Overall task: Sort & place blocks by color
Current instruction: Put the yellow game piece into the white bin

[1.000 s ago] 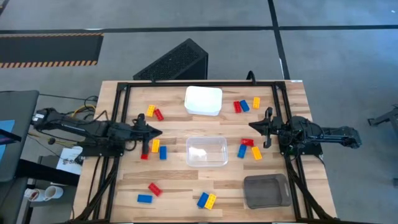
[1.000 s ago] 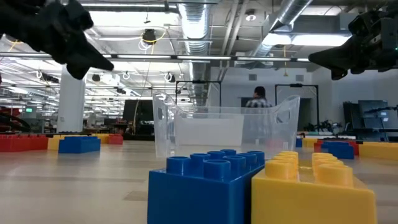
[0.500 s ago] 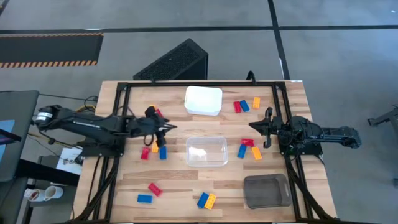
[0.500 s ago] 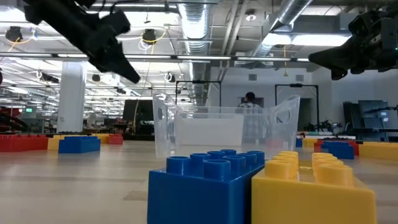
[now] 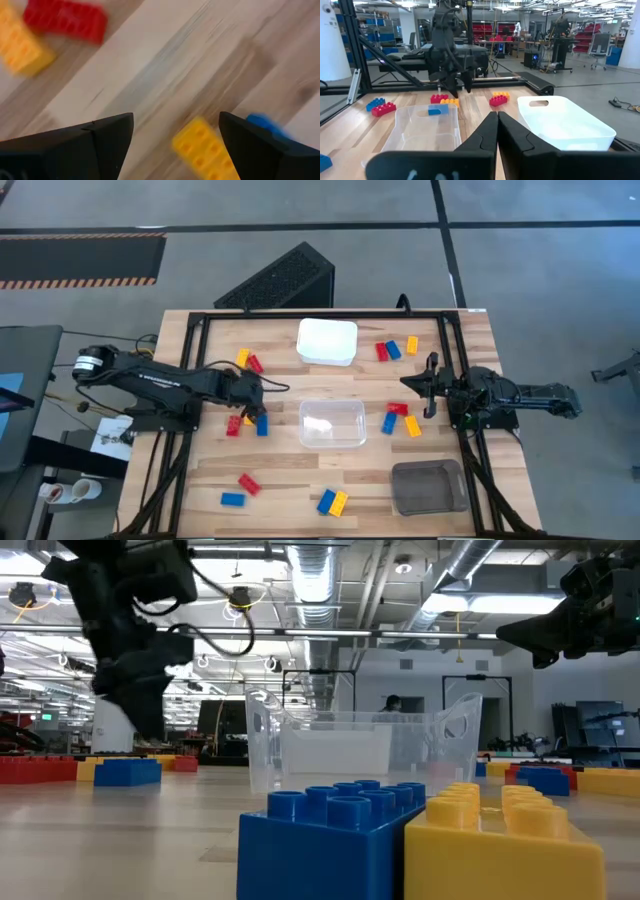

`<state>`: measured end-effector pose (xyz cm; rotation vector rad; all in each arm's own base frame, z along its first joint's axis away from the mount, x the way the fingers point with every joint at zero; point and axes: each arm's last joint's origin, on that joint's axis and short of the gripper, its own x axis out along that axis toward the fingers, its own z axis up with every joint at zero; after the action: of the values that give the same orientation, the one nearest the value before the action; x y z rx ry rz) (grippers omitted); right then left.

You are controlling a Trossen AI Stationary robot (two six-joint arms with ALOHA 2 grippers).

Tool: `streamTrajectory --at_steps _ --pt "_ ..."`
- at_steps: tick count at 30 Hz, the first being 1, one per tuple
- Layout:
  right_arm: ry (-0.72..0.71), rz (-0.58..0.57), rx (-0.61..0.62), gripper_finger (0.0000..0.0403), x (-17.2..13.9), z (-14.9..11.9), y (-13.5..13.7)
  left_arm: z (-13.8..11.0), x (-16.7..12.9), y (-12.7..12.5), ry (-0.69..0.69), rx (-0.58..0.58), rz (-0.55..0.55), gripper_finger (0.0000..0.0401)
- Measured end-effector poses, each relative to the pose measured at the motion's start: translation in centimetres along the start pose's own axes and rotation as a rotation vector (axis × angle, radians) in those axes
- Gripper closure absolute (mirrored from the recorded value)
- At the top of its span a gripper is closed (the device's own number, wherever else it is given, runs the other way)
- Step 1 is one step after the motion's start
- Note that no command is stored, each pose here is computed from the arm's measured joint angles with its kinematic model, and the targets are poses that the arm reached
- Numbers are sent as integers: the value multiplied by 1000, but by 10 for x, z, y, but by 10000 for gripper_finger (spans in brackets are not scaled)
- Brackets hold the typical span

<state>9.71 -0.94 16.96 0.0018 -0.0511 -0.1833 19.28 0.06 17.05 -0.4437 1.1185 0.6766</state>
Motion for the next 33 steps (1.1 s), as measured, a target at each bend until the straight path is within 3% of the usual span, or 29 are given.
streamTrajectory --at_steps 4,14,25,30,33 --pt "0 0 0 370 0 0 0 -6 -1 3 33 -52 57 121" --pt "0 0 0 370 0 0 0 -6 -2 1 -32 -198 72 120" --pt "0 0 0 370 0 0 0 -13 -3 -11 -14 -405 8 120" --pt "0 0 0 370 0 0 0 -16 2 -22 -16 -417 -23 120" --pt "3 0 -1 370 0 0 0 -18 8 -23 1 -404 10 120"
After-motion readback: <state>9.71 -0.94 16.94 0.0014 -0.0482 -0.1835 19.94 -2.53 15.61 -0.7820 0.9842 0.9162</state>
